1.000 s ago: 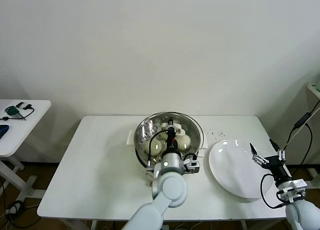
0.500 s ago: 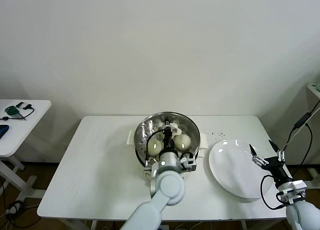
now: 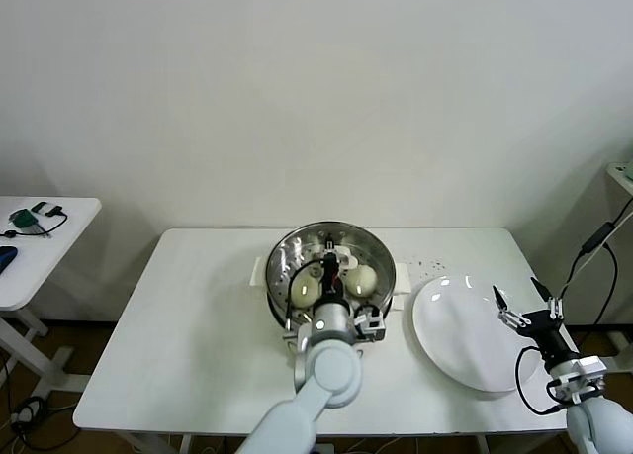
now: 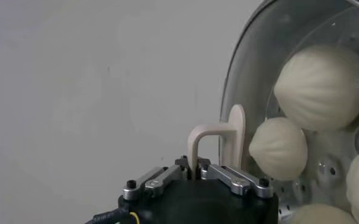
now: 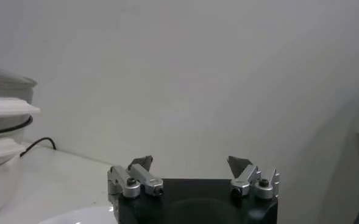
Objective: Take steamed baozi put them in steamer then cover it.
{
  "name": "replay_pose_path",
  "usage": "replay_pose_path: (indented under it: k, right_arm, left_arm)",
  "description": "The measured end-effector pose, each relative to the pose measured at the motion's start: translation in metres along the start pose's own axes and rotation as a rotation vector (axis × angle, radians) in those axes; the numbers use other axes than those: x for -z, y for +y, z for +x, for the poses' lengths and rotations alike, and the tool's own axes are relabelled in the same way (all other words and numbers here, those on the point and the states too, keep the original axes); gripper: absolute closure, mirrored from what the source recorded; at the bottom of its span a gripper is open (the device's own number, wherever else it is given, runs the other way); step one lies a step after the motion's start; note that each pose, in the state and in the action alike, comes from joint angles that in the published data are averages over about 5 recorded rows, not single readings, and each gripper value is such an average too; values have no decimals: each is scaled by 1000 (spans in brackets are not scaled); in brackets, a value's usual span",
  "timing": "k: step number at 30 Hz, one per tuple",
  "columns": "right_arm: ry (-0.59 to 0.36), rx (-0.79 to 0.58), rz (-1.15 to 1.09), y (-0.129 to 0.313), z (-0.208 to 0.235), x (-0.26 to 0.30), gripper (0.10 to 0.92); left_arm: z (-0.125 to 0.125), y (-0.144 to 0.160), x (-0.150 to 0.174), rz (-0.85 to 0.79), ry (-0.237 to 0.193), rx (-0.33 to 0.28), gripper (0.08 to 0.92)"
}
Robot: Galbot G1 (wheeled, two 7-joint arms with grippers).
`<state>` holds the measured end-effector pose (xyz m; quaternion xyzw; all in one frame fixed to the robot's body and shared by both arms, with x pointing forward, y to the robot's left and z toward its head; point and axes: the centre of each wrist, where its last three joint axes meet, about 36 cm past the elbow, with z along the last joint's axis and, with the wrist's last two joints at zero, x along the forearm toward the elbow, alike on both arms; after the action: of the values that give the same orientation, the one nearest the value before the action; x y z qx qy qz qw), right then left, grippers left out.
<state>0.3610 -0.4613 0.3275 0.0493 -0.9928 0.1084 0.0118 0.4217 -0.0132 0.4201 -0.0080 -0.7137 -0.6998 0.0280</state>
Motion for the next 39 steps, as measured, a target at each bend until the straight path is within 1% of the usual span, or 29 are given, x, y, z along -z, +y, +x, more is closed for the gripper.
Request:
replay_pose_path:
  k: [6,9,13,18,25,30,33,36,39]
  right_arm:
    - [0,1,4,-2,0,1,200]
    - [2,1,6,-3,-1,2,200]
    - [6,-3,6,-4,-2,3,200]
    - [17,-16,9,-6,-4,8,200]
    - [57,-30,21,-8,-7,16,200]
    - [81,-41,21,-8,-11,22,200]
    - [89,-49,20,-8,-14,26,200]
    - [93,-52,20,-7,-16,28,200]
    - [95,-49,19,-6,-17,30,200]
  left_arm:
    - [2,-3,-2,-8,3,6,849]
    - [2,-1,-3,-6,5,3,813]
    - [3,4,-5,5,-2,3,705]
    - [11,13,-7,30,-27,4,558]
    - [30,27,-17,72,-63,7,358]
    - [45,34,-29,104,-85,-7,220]
    - [55,36,-37,125,-96,-24,183]
    - [63,36,-48,144,-102,-43,178]
    - [70,36,-62,170,-98,-53,177]
